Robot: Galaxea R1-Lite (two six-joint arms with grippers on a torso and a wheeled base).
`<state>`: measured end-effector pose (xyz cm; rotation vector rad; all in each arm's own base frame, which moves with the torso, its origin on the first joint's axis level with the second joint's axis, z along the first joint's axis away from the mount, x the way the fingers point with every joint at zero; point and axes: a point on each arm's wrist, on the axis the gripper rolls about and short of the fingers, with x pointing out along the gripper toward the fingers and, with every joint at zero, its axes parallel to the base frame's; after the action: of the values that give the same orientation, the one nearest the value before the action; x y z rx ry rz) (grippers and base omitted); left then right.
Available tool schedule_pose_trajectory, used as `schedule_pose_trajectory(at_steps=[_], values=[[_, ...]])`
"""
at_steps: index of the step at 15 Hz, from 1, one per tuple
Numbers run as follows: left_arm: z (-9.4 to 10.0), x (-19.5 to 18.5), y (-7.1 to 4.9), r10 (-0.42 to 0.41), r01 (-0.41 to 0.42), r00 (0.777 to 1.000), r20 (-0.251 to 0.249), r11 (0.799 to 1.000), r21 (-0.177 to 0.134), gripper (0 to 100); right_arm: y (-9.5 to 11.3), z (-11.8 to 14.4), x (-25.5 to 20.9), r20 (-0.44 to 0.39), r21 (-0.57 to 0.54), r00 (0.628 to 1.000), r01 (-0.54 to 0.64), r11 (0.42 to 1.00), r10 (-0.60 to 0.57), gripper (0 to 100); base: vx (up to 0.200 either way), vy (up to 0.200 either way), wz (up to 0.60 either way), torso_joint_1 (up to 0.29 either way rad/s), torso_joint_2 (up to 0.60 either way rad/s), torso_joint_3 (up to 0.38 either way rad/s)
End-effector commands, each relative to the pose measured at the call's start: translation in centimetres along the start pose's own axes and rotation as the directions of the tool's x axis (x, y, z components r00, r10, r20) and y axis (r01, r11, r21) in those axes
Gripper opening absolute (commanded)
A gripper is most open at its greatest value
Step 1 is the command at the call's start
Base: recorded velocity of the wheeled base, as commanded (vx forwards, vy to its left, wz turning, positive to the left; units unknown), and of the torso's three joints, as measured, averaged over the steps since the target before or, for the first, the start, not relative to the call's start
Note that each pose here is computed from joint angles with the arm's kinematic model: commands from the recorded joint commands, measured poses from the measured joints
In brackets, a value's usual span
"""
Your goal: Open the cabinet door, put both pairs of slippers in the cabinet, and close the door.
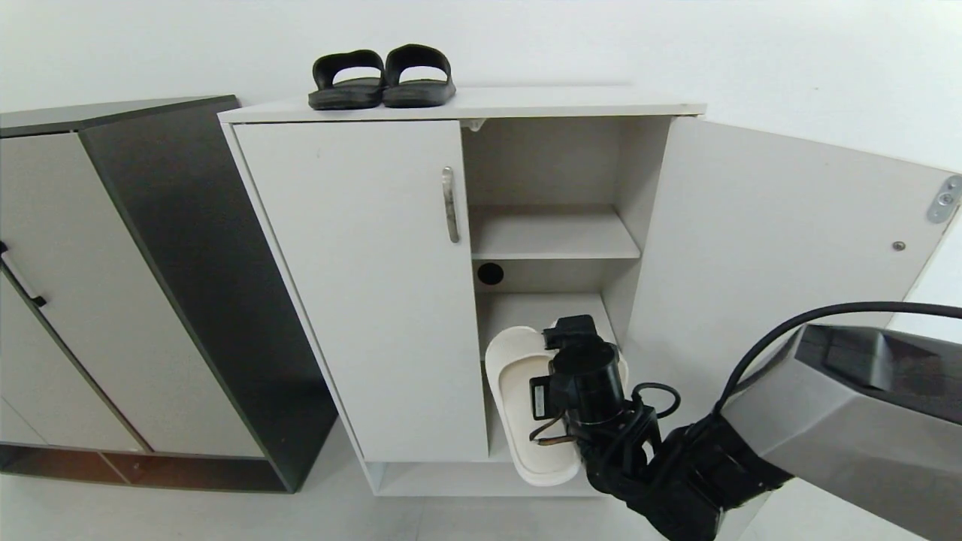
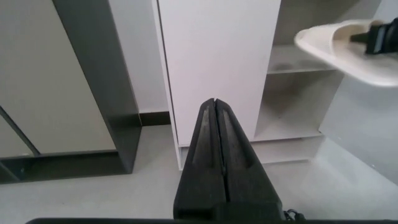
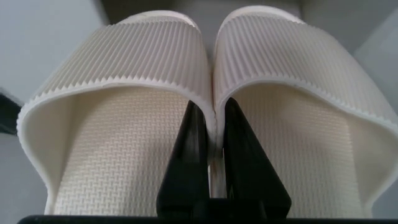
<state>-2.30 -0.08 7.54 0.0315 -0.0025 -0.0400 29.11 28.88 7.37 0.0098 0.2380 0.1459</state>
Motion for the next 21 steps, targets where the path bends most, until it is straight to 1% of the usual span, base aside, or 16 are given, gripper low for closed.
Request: schedule_pose_trajectory(at_steps=[1, 3, 6, 11, 13, 15, 16, 18, 20, 21], values=[[0.0, 0.0, 0.0, 0.0, 0.0, 1.0, -0.002, 1.0, 0.002, 0, 0.5, -2.6, 1.6, -0.042, -0.019, 0.999, 0.013, 1.0, -0.014, 0, 0.0, 0.0, 0.0, 0.0, 0.0, 0.0], [0.0, 0.0, 0.0, 0.0, 0.0, 1.0, -0.002, 1.0, 0.004, 0, 0.7, -3.2, 2.1, -0.048, -0.02, 0.999, 0.016, 1.0, -0.017, 0, 0.0, 0.0, 0.0, 0.0, 0.0, 0.0], [0.0, 0.0, 0.0, 0.0, 0.0, 1.0, -0.002, 1.0, 0.004, 0, 0.8, -3.9, 2.5, -0.056, -0.02, 0.998, 0.018, 1.0, -0.019, 0, 0.0, 0.0, 0.0, 0.001, 0.0, -0.147], [0.0, 0.0, 0.0, 0.0, 0.0, 1.0, -0.002, 1.0, 0.004, 0, 1.0, -3.5, 2.7, -0.031, 0.005, 0.999, 0.029, 1.0, -0.028, 0, 0.0, 0.0, 0.0, 0.003, 0.0, -0.192], [0.0, 0.0, 0.0, 0.0, 0.0, 1.0, -0.002, 1.0, 0.002, 0, 1.1, -3.4, 2.8, 0.007, 0.017, 0.997, 0.072, 0.997, -0.072, 0, 0.0, 0.0, 0.0, -0.002, 0.0, -0.181], [0.0, 0.0, 0.0, 0.0, 0.0, 1.0, -0.002, 1.0, -0.001, 0, 1.2, -3.2, 2.8, 0.049, 0.02, 0.997, 0.064, 0.998, -0.065, 0, 0.0, 0.0, 0.0, 0.001, 0.0, -0.047], [0.0, 0.0, 0.0, 0.0, 0.0, 1.0, -0.002, 1.0, -0.001, 0, 1.2, -3.5, 3.0, 0.094, 0.016, 0.994, 0.058, 0.998, -0.059, 0, 0.0, 0.0, 0.0, 0.0, 0.0, 0.0], [0.0, 0.0, 0.0, 0.0, 0.0, 1.0, -0.002, 1.0, -0.001, 0, 1.4, -4.3, 3.4, 0.153, 0.001, 0.987, 0.054, 0.999, -0.053, 0, 0.0, 0.0, 0.0, 0.0, 0.0, 0.0], [0.0, 0.0, 0.0, 0.0, 0.0, 1.0, -0.002, 1.0, -0.001, 0, 1.3, -5.1, 3.8, 0.173, -0.022, 0.983, 0.066, 0.998, -0.061, 0, 0.0, 0.0, 0.0, 0.0, 0.0, 0.0], [0.0, 0.0, 0.0, 0.0, 0.0, 1.0, -0.002, 1.0, 0.001, 0, 1.3, -4.9, 3.9, 0.187, -0.011, 0.98, 0.065, 0.998, -0.061, 0, 0.0, 0.0, 0.0, 0.0, 0.0, 0.0]])
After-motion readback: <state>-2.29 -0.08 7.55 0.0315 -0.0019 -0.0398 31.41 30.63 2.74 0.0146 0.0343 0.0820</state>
